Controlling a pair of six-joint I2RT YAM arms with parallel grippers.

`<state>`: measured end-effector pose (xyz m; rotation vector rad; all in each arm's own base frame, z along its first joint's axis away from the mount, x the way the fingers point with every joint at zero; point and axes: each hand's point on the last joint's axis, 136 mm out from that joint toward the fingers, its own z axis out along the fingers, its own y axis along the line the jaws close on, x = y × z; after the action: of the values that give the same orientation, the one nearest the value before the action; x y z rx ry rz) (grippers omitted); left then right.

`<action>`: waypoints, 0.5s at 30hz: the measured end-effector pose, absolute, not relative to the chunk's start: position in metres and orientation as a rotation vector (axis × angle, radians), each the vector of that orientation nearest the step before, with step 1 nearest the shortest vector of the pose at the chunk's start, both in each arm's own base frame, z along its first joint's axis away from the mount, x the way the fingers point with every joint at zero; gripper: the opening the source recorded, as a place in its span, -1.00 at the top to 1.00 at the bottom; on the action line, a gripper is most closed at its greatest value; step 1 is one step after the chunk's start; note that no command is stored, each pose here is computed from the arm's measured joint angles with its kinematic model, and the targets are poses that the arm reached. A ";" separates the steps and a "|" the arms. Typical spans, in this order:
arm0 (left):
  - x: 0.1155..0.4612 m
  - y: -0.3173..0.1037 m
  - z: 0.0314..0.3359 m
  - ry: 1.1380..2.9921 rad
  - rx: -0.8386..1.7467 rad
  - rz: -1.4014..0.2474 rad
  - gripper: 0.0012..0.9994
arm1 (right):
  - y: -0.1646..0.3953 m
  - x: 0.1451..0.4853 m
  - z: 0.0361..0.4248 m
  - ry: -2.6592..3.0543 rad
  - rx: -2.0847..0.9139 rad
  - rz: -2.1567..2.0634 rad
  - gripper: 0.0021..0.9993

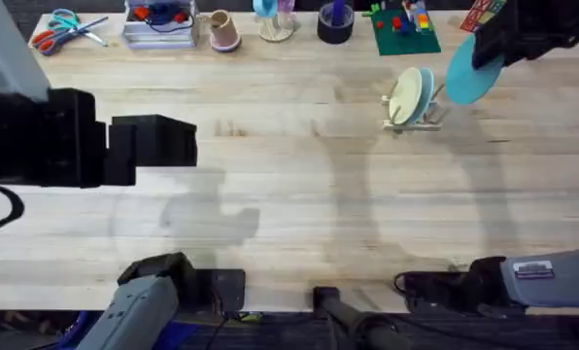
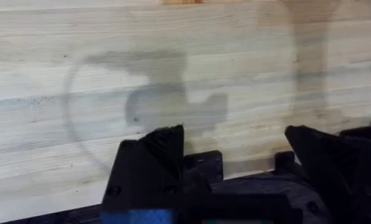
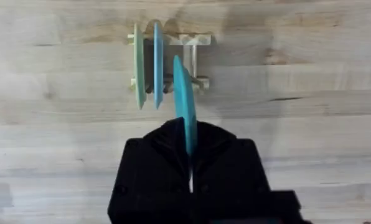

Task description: Pick up the plates from the table one by one and place each into a slot on the dish rack.

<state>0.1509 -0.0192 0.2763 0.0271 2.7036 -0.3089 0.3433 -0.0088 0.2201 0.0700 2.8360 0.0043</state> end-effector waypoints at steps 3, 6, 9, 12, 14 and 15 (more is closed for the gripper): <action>0.151 -0.019 0.276 2.703 0.027 -0.309 -0.99 | -0.009 0.348 0.214 2.848 0.070 0.005 0.95; 0.151 -0.019 0.276 2.703 0.027 -0.309 -0.99 | -0.009 0.352 0.212 2.841 0.070 0.005 0.95; 0.151 -0.019 0.276 2.703 0.027 -0.309 -0.99 | -0.009 0.355 0.213 2.832 0.070 0.004 0.95; 0.151 -0.019 0.276 2.704 0.027 -0.309 -0.99 | -0.009 0.355 0.213 2.829 0.070 0.004 0.95; 0.151 -0.019 0.276 2.703 0.027 -0.309 -0.99 | -0.009 0.355 0.213 2.830 0.070 0.004 0.95; 0.151 -0.019 0.276 2.703 0.027 -0.309 -0.99 | -0.009 0.355 0.213 2.830 0.070 0.005 0.95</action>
<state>0.1509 -0.0193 0.2763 0.0272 2.7035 -0.3094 0.3552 -0.0091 0.2127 0.0698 2.8296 0.0048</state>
